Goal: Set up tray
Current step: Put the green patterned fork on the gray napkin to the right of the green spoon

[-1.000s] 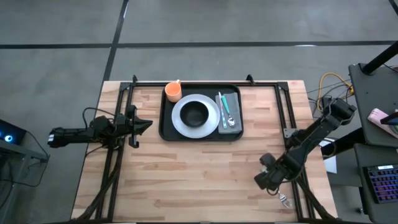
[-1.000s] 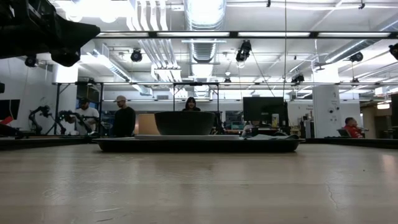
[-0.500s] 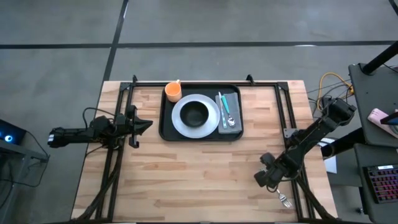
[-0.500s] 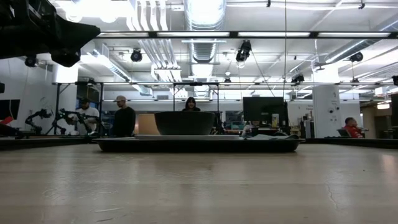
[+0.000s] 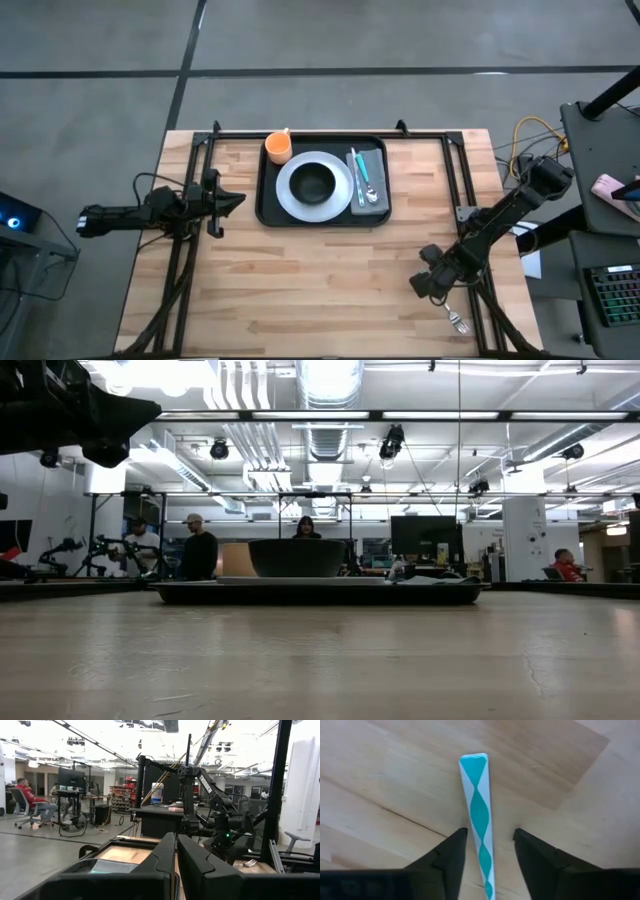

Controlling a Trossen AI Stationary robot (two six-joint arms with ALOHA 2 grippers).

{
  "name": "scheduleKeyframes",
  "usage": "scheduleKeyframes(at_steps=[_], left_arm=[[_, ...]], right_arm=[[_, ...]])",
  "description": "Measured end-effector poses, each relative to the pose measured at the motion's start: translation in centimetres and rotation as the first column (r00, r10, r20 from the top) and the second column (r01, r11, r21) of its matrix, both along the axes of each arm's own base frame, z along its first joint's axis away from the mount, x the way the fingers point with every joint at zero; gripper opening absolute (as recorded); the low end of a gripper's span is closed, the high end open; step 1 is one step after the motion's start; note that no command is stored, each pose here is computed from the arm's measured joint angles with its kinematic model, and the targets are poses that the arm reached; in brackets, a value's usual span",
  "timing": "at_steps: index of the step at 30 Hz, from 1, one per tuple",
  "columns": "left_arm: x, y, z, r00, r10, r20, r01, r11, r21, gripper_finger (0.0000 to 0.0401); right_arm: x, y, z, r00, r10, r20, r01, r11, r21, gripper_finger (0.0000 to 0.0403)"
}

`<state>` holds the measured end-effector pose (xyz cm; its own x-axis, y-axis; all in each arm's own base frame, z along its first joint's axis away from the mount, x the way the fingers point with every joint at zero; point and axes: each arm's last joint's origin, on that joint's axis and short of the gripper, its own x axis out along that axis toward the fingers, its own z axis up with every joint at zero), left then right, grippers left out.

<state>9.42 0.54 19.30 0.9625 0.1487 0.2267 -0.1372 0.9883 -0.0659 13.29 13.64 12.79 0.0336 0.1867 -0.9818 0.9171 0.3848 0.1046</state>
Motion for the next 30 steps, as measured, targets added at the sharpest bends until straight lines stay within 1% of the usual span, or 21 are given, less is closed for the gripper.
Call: scheduleKeyframes(at_steps=[9, 12, 14, 19, 23, 26, 30], left_arm=[[0.0, 0.0, 0.0, 1.0, 0.001, 0.0, -0.001, 1.0, 0.0, 0.0001], [0.0, 0.0, 0.0, 1.0, 0.001, 0.0, -0.001, 1.0, 0.0, 0.0001], [0.0, 0.0, 0.0, 1.0, 0.001, 0.0, -0.001, 1.0, 0.0, 0.0001], [0.0, 0.0, 0.0, 1.0, 0.001, 0.0, -0.001, 1.0, 0.0, 0.0001], [0.0, 0.0, 0.0, 1.0, 0.001, 0.0, -0.001, 1.0, 0.0, 0.0001], [0.0, 0.0, 0.0, 1.0, 0.001, 0.0, -0.001, 1.0, 0.0, 0.0001], [0.0, 0.0, 0.0, 1.0, 0.001, 0.0, -0.001, 1.0, 0.0, 0.0001]], right_arm=[[-0.1, -0.1, -0.1, 1.0, 0.023, -0.013, -0.023, 1.0, -0.006, 0.0056], [-0.1, 0.0, -0.1, 1.0, 0.023, -0.012, -0.023, 1.0, -0.005, 0.0033], [-0.1, 0.0, -0.1, 1.0, 0.022, -0.012, -0.022, 1.0, -0.005, 0.0028], [-0.1, 0.0, 0.0, 1.0, 0.02, -0.009, -0.02, 1.0, -0.003, 0.0029], [-0.1, -0.1, 0.2, 1.0, -0.02, 0.011, 0.02, 1.0, 0.005, 0.0029], [-0.1, -0.3, 0.6, 0.996, -0.067, 0.054, 0.066, 0.998, 0.002, 0.0029], [0.1, -0.7, 1.3, 0.978, -0.132, 0.162, 0.139, 0.99, -0.032, 0.0029]])
